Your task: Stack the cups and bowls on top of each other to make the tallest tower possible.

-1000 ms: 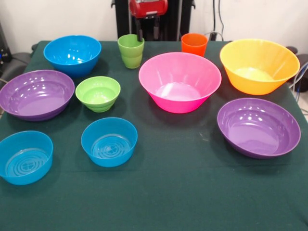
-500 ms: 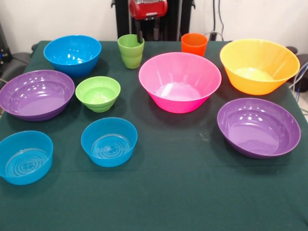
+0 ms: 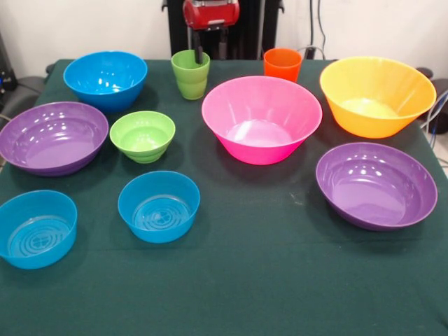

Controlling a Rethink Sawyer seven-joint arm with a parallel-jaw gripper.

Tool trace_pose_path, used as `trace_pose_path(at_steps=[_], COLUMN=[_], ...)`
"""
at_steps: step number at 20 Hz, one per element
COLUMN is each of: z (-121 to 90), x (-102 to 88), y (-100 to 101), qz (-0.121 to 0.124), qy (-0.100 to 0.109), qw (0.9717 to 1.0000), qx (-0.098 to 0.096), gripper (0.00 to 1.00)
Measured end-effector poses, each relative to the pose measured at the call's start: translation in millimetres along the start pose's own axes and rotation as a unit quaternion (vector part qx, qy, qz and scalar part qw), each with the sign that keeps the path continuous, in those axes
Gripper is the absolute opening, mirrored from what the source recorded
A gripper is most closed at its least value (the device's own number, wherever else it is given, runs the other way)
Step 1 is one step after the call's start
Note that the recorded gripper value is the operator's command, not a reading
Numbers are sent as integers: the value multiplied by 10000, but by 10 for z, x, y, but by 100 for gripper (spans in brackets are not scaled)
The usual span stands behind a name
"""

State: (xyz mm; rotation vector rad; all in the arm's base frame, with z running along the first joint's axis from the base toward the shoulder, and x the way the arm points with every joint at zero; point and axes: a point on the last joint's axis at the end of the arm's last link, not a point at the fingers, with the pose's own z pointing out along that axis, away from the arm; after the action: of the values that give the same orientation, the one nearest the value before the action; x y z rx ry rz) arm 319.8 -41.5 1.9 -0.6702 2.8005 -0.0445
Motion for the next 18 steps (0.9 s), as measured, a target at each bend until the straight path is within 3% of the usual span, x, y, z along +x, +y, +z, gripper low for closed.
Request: trace_pose_path(at_steps=[11,16,17,18], z=[14,31,47,50], x=[16,7,5,4], y=[-185,-196,-178,-175], qz=[-109,-111,-85,-80], qy=[55,58,78,82], qw=[9996,9996,9996,9996], qx=[239,257,253,253], gripper=[100,100,0,0])
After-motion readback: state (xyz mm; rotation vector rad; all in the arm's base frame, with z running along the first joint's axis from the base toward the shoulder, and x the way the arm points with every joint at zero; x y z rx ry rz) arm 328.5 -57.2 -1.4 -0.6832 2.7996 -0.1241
